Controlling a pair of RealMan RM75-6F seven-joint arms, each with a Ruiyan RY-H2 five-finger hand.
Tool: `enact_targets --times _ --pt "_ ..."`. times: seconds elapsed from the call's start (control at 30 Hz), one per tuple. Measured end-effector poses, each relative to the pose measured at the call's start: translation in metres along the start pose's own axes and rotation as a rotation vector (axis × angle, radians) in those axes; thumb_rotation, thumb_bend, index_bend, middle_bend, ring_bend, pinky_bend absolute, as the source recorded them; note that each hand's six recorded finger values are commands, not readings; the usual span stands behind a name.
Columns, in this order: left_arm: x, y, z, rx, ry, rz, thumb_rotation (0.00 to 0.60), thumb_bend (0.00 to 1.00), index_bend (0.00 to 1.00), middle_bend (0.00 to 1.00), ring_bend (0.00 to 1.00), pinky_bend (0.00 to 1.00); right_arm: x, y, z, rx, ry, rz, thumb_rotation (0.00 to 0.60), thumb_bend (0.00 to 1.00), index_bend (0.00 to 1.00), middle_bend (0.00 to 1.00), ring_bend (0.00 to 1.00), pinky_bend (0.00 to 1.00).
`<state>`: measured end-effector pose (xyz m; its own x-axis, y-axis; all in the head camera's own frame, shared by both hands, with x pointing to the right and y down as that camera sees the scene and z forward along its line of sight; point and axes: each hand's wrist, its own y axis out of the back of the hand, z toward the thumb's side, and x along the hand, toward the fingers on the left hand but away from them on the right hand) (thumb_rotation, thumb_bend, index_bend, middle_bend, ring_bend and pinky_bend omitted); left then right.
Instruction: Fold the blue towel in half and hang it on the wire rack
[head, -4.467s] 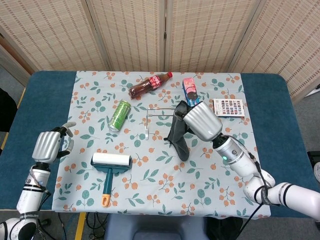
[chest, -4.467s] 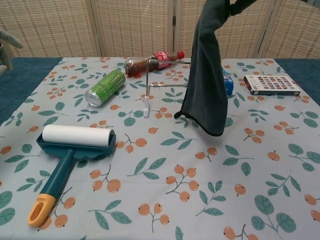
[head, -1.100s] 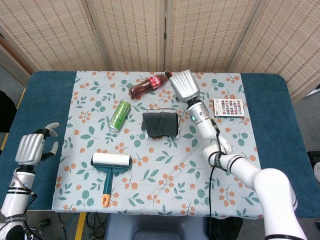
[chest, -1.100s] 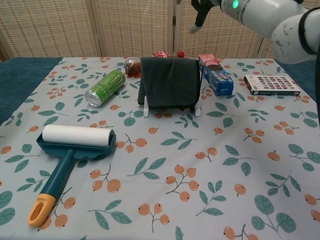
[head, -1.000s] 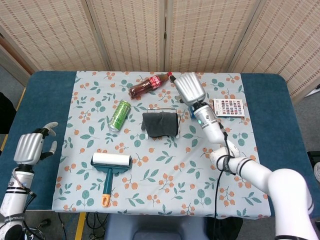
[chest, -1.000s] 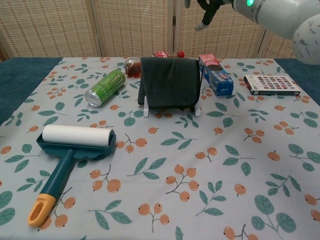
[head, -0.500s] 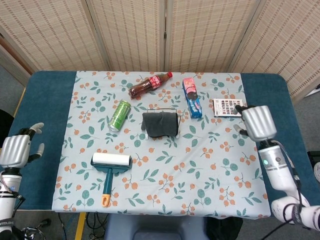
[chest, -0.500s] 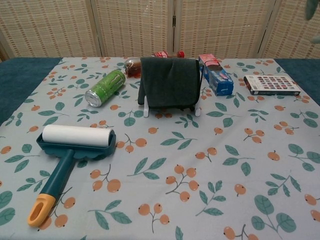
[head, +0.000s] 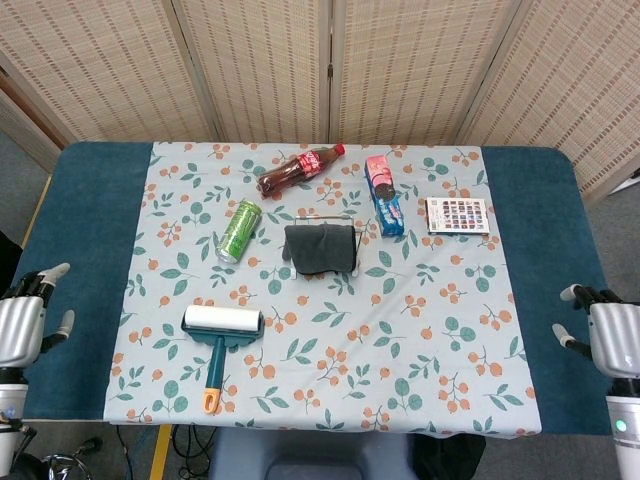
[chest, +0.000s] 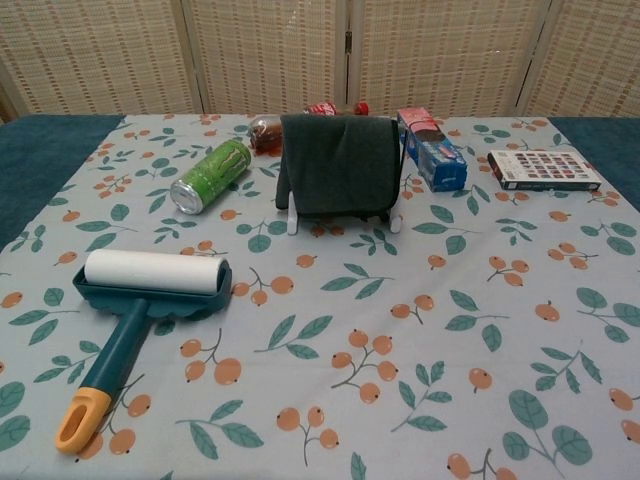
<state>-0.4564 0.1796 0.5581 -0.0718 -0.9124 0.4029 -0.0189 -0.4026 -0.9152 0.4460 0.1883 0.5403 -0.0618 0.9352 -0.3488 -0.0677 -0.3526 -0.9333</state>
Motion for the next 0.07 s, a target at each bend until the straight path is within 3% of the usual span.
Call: enact_targets --times 0.07 --pt "-0.0069 -0.0017 0.0008 0.002 -0.002 -0.006 0.600 0.39 0.15 0.25 0.18 0.33 0.0094 -0.0016 -0.0040 -0.010 -0.012 0.010 0.600 0.18 0.42 0.50 0.45 0.69"
